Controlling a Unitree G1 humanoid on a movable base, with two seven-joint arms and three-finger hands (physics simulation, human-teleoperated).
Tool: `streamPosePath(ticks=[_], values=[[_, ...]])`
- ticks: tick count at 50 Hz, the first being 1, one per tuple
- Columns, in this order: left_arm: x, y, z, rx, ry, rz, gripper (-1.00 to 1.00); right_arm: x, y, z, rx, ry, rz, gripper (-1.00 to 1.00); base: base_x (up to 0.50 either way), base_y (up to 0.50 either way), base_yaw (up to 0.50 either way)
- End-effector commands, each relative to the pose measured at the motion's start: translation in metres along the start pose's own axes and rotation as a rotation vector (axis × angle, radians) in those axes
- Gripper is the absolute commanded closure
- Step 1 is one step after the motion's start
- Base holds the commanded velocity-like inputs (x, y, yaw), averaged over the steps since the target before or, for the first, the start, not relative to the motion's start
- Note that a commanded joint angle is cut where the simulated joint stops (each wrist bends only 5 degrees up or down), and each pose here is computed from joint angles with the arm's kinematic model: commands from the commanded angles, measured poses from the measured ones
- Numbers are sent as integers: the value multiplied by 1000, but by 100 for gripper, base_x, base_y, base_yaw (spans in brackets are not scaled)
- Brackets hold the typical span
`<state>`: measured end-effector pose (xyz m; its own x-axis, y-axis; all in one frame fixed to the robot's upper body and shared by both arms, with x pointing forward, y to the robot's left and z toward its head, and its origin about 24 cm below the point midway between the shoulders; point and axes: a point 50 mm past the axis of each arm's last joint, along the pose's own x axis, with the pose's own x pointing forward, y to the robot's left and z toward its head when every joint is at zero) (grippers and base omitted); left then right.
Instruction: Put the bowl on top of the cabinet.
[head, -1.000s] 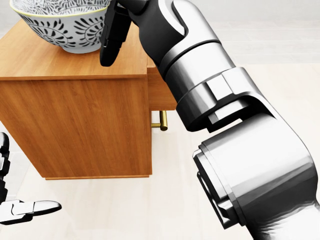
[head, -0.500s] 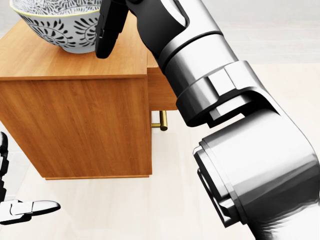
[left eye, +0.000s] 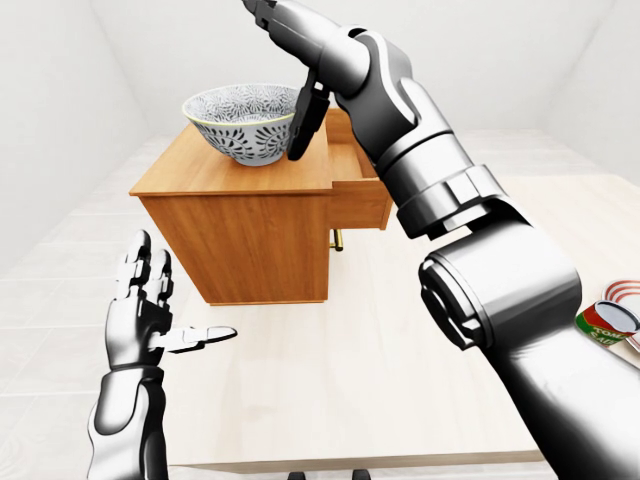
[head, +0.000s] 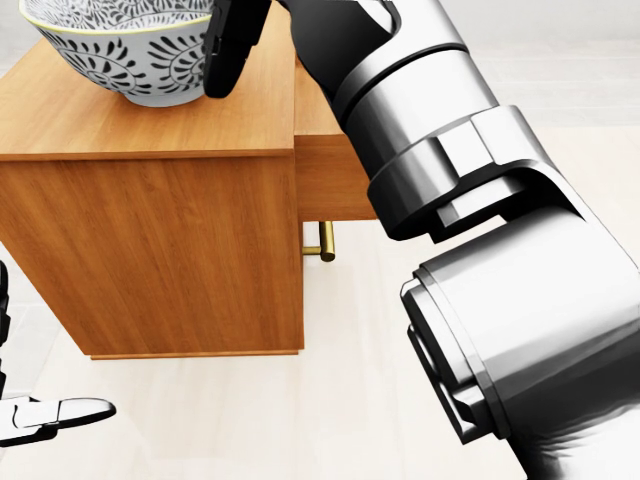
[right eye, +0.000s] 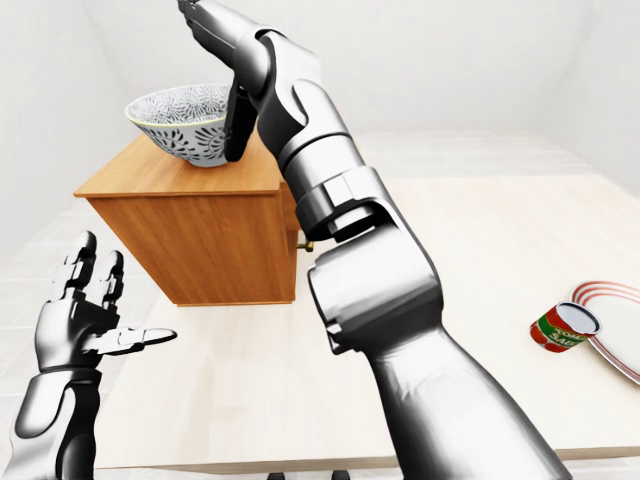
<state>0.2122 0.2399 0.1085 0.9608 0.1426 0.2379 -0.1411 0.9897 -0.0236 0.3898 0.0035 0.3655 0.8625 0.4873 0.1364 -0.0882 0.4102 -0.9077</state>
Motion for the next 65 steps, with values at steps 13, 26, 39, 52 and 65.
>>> streamPosePath(ticks=[13, 26, 39, 52, 65], values=[[0, 1, 2, -5, -11, 2, -100, -8, -27, -10, -47, 34, -50, -100, 0, 0, 0], [-1, 2, 4, -8, -19, 3, -100, -17, -48, -31, -51, 94, -85, -100, 0, 0, 0], [0, 2, 10, -13, -44, 8, -100, -28, -71, -40, -67, 124, -133, -100, 0, 0, 0], [-1, 3, 14, -18, -63, 12, -100, -41, -96, -44, -121, 156, -165, -100, 0, 0, 0], [-5, 2, 24, -11, -102, 8, -100, -63, -132, -48, -156, 191, -220, -100, 0, 0, 0]])
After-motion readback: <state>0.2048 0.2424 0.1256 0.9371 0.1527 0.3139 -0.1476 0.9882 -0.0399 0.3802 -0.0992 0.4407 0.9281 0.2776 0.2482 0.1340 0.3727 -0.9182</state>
